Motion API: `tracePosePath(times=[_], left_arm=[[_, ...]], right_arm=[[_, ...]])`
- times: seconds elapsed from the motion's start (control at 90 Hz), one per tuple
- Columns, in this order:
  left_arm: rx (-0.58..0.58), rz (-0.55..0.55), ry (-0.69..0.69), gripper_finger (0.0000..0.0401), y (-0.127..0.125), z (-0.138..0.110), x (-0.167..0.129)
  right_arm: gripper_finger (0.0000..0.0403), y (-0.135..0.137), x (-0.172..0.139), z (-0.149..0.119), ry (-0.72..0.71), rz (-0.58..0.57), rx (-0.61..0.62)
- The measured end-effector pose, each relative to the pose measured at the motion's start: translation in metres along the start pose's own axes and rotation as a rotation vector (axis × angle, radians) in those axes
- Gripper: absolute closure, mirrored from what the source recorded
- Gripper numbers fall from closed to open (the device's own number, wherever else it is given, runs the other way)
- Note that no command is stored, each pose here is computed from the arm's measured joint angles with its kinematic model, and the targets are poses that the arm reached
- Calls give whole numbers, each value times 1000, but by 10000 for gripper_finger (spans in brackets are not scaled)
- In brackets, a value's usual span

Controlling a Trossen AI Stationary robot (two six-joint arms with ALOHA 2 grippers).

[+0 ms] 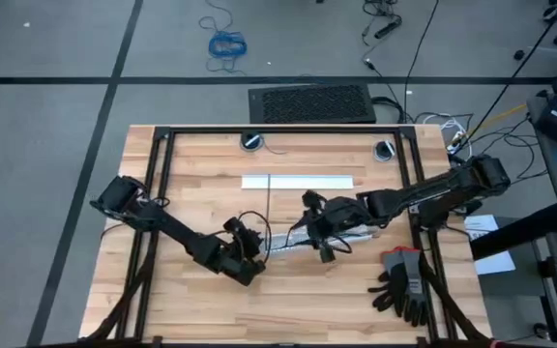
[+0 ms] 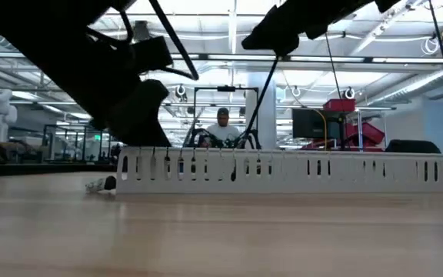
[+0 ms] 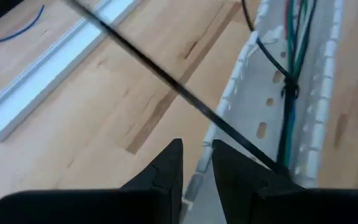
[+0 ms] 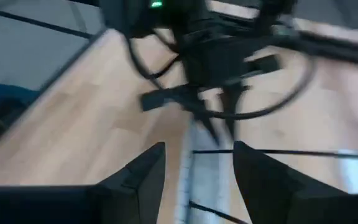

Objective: Ziptie cables
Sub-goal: Put the cable wires on the cable white duct tray

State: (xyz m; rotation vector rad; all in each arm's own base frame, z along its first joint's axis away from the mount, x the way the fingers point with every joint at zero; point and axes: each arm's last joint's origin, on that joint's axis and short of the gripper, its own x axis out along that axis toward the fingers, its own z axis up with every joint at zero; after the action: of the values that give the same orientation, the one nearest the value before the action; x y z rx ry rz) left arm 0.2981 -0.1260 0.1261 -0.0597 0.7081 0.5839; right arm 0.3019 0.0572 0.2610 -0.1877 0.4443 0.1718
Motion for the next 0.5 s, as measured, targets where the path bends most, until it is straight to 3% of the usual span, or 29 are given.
tracePosePath(times=[0.1,0.3,0.4,0.5], left_arm=[[-4,-3,-2,318,-1,0,1],[-14,-24,-20,318,-4,1,0],[-16,-24,-21,318,-4,1,0],[-16,-21,-23,318,-4,1,1]], right_arm=[[227,-6,-21,16,-67,-72,-34],[227,-13,-41,24,-104,-94,-1],[227,-11,-31,17,-58,-51,69],[227,-6,0,-2,50,8,125]])
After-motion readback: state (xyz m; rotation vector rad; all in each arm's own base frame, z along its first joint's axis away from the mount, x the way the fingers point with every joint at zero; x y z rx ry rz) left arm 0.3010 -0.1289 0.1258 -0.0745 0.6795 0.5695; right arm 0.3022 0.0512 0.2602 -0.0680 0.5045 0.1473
